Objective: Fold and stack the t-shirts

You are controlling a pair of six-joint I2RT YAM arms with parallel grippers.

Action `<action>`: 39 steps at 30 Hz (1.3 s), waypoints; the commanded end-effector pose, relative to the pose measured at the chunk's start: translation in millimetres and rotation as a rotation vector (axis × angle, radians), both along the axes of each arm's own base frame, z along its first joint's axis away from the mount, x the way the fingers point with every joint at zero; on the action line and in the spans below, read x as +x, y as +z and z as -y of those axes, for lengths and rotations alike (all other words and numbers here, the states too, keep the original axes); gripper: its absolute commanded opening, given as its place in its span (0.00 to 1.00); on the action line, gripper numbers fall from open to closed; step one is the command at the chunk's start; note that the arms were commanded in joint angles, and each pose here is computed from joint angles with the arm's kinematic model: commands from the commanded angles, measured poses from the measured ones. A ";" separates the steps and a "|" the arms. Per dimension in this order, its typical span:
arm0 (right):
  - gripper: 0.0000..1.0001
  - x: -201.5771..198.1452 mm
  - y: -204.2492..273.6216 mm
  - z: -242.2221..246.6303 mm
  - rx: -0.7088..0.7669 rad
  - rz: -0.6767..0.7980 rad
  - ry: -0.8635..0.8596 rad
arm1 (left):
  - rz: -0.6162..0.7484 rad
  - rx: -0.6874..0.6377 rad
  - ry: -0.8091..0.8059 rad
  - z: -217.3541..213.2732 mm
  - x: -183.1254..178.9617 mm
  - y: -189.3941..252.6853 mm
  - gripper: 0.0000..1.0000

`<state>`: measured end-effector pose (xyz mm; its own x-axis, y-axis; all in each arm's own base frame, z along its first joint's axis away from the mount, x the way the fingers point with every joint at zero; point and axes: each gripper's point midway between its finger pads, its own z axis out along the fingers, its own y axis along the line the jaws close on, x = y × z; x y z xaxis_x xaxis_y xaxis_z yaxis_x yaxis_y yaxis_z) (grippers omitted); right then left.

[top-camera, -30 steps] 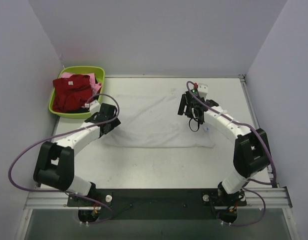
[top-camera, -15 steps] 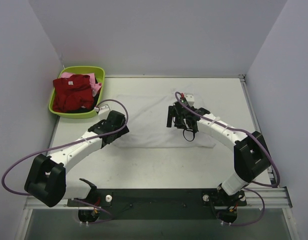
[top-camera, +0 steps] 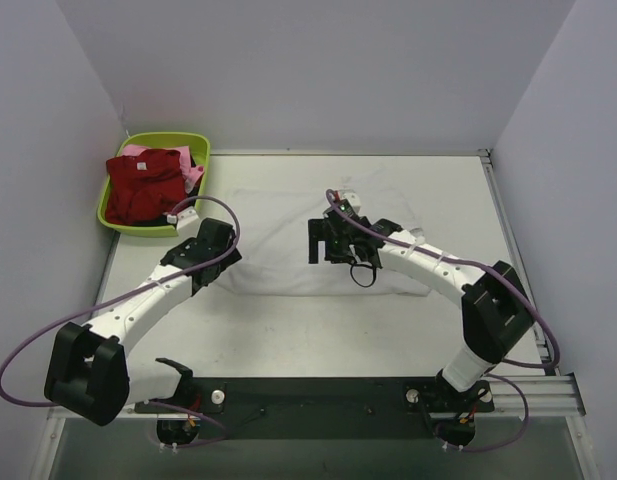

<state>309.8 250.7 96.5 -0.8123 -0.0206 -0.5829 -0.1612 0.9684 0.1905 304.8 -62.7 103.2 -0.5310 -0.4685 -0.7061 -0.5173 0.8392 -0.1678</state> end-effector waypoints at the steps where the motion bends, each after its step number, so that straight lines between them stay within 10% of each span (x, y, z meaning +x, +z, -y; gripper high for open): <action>1: 0.86 -1.9 17.7 -53.8 0.107 0.013 0.117 | -0.015 0.004 0.005 -3.8 -6.5 -6.4 0.97; 23: 0.86 0.0 34.8 6.8 -0.089 0.176 -0.001 | 0.000 -0.028 -0.066 32.6 43.9 -3.2 0.97; 39: 0.85 -4.2 22.4 20.0 -0.100 0.147 -0.013 | -0.029 -0.037 -0.013 27.4 50.8 -25.7 0.60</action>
<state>303.7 232.6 123.2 -0.7134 -0.0615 -0.6980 -0.1717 0.9811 0.0891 341.3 -90.0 63.7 -0.6119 -0.4582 -0.6447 -0.5038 0.8542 -0.1288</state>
